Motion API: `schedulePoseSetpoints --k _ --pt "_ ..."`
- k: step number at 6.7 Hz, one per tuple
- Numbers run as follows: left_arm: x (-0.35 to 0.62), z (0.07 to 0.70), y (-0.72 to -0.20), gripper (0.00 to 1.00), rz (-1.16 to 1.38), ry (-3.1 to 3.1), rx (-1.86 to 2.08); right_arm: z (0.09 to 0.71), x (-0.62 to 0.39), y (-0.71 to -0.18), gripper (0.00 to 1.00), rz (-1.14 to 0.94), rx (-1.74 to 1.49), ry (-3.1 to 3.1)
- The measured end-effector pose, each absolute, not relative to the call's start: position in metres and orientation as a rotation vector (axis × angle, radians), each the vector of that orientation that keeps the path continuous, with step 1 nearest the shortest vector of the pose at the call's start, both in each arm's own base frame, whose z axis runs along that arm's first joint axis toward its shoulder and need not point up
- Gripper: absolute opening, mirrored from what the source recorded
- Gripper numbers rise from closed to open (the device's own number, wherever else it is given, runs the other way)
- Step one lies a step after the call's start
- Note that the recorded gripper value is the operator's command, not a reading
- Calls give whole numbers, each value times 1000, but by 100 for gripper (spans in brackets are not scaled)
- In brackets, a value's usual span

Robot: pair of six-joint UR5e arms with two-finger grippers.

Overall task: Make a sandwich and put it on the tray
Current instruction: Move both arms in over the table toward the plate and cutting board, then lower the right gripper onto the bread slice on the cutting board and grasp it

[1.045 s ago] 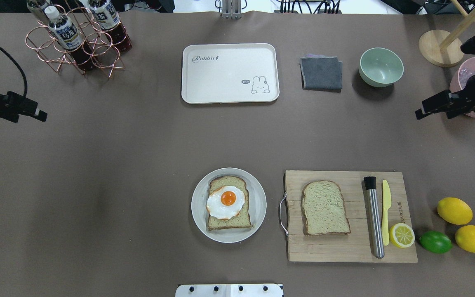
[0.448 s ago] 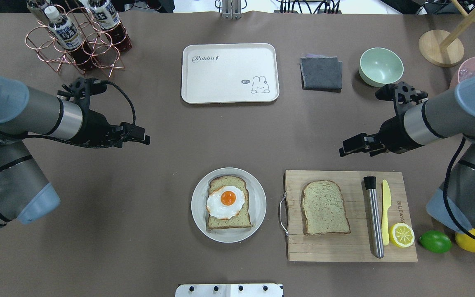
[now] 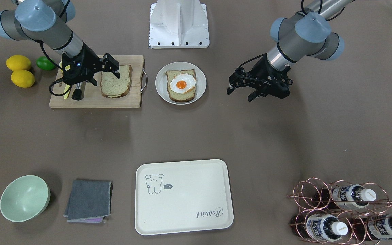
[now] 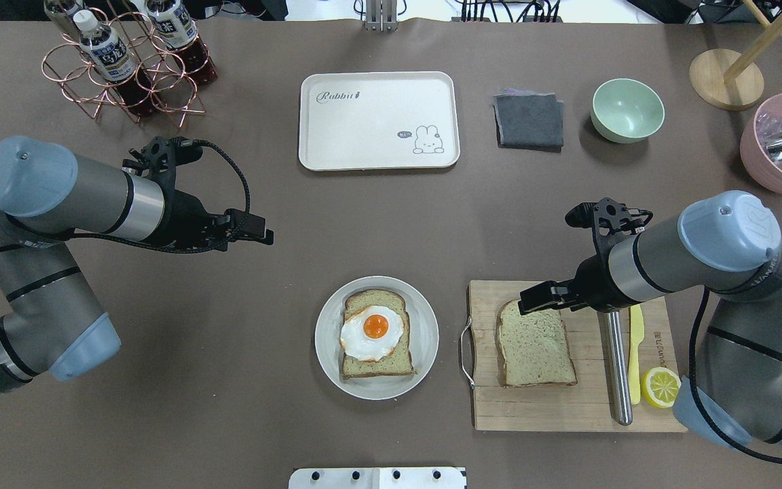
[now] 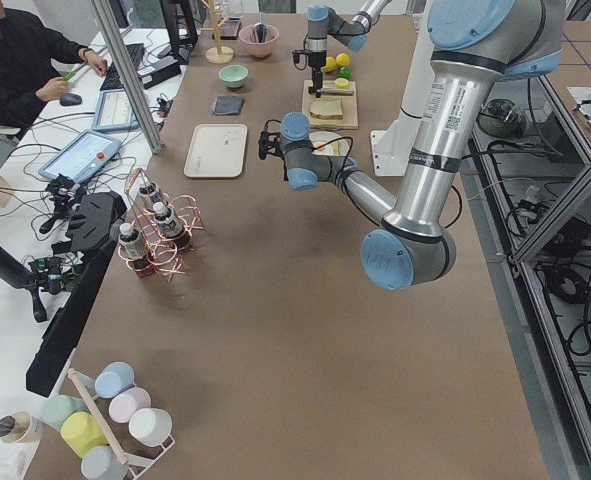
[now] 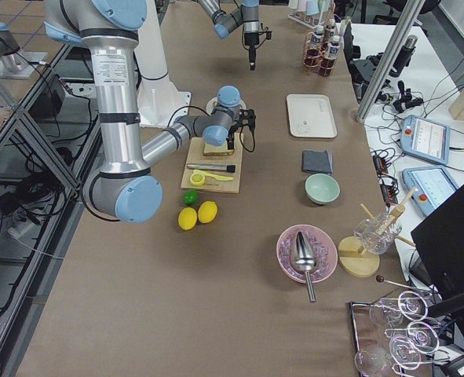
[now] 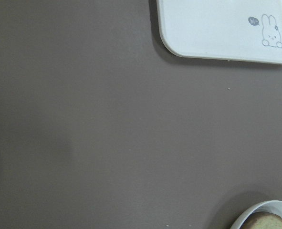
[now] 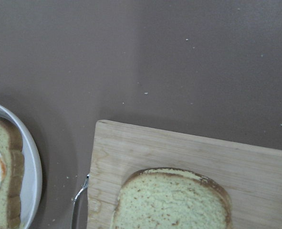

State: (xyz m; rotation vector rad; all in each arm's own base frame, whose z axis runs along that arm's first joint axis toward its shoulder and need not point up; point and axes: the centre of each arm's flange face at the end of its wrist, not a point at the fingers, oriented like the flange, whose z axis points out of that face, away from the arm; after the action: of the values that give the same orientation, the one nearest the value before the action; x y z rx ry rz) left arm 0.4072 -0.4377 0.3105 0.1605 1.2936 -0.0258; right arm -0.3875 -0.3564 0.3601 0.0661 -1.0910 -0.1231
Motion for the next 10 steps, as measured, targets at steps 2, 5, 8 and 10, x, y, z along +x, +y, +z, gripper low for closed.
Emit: schedulePoseSetpoints --k 2,5,8,10 --pt "410 295 -449 98 4 1285 283 337 -377 -377 100 -87 106 -1122" --pt "397 263 -449 98 -24 1307 366 322 -338 -410 99 -13 98 -1165" --pt "395 262 -446 98 -127 1321 302 316 -317 -413 100 0 78 -1192" --pt "405 270 -453 98 -139 1295 273 326 -315 -414 100 50 39 -1182"
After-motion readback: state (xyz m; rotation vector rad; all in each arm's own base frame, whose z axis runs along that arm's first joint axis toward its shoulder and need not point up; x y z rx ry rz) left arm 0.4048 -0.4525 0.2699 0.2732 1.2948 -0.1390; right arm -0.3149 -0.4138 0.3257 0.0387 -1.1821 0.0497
